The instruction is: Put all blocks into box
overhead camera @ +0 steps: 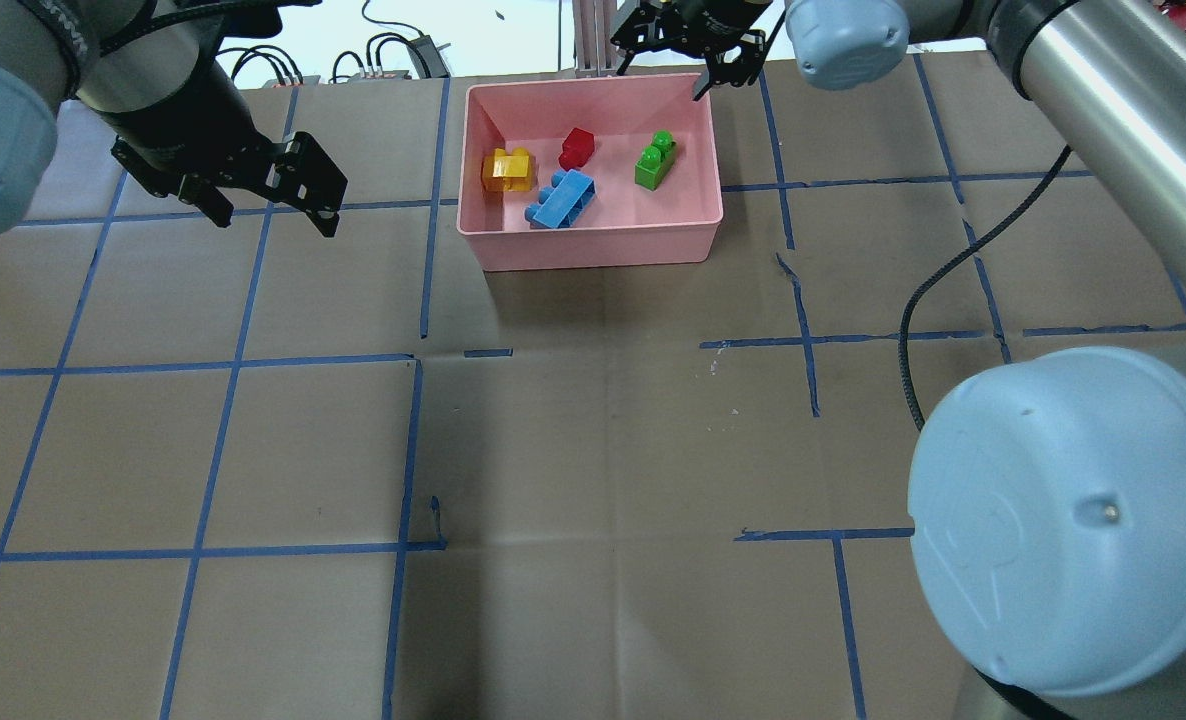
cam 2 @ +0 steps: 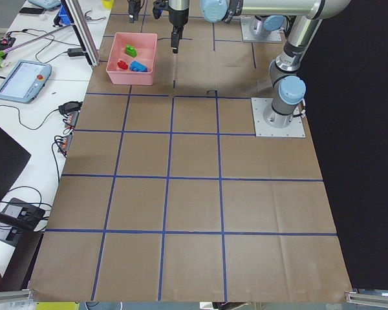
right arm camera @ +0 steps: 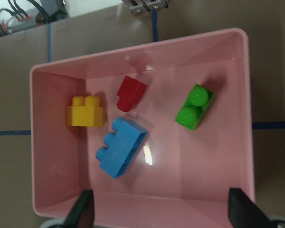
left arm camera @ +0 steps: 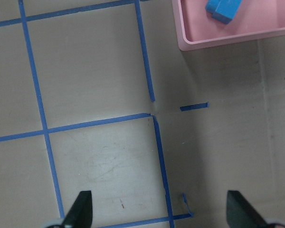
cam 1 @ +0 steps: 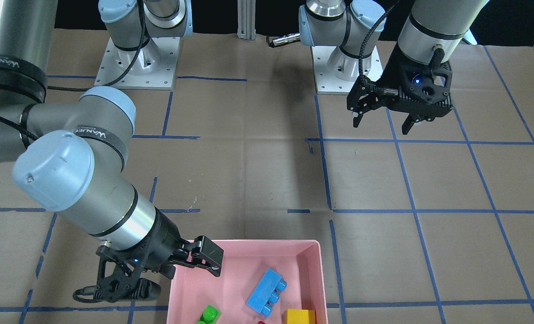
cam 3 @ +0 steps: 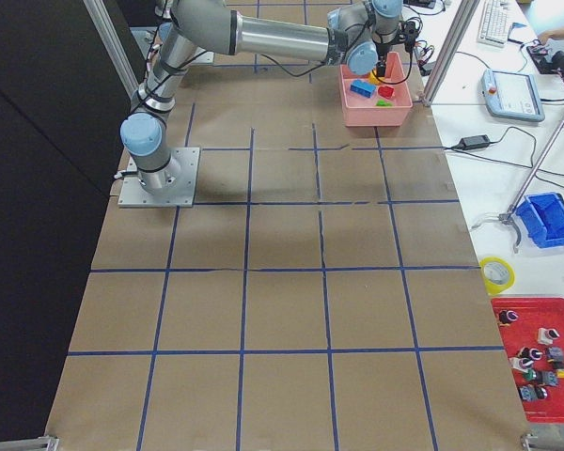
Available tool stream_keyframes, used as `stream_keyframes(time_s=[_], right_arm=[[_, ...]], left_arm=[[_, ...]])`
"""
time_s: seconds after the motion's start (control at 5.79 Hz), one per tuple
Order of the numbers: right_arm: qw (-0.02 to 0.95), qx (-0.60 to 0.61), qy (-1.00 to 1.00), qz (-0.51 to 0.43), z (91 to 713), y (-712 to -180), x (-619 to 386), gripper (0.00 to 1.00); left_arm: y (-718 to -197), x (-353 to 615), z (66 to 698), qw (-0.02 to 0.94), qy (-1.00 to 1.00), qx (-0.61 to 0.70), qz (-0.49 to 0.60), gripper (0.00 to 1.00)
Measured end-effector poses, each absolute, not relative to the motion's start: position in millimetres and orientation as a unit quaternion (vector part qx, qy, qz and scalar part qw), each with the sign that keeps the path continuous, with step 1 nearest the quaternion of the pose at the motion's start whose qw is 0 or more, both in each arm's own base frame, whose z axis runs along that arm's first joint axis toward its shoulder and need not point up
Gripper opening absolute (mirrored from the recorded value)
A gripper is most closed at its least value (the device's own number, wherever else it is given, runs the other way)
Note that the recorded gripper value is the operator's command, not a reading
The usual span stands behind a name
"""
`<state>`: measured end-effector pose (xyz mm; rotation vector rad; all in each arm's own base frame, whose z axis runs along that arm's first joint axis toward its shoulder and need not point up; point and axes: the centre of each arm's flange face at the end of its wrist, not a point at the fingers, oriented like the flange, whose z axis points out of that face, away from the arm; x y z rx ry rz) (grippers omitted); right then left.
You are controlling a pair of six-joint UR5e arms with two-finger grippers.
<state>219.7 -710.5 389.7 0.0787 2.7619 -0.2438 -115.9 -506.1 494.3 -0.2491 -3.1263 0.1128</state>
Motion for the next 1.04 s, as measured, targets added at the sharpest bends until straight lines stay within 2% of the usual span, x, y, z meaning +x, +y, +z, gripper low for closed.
stream_keyframes(time_s=[0.35, 0.69, 1.04], right_arm=[[0.117, 0.025, 0.991, -0.067, 434.9, -641.1, 176.8, 1.0], [0.068, 0.016, 0.997, -0.015, 471.2, -528.6, 156.5, 1.0], [0.031, 0.013, 0.999, 0.001, 486.0, -438.3, 146.8, 1.0]], left_arm=[[-507.0, -115.9, 493.8, 0.002, -0.996, -0.079, 0.035, 0.99], [-507.4, -116.5, 494.4, 0.002, -0.996, -0.079, 0.036, 0.99], [-507.9, -116.8, 494.4, 0.003, -0.996, -0.079, 0.036, 0.99]])
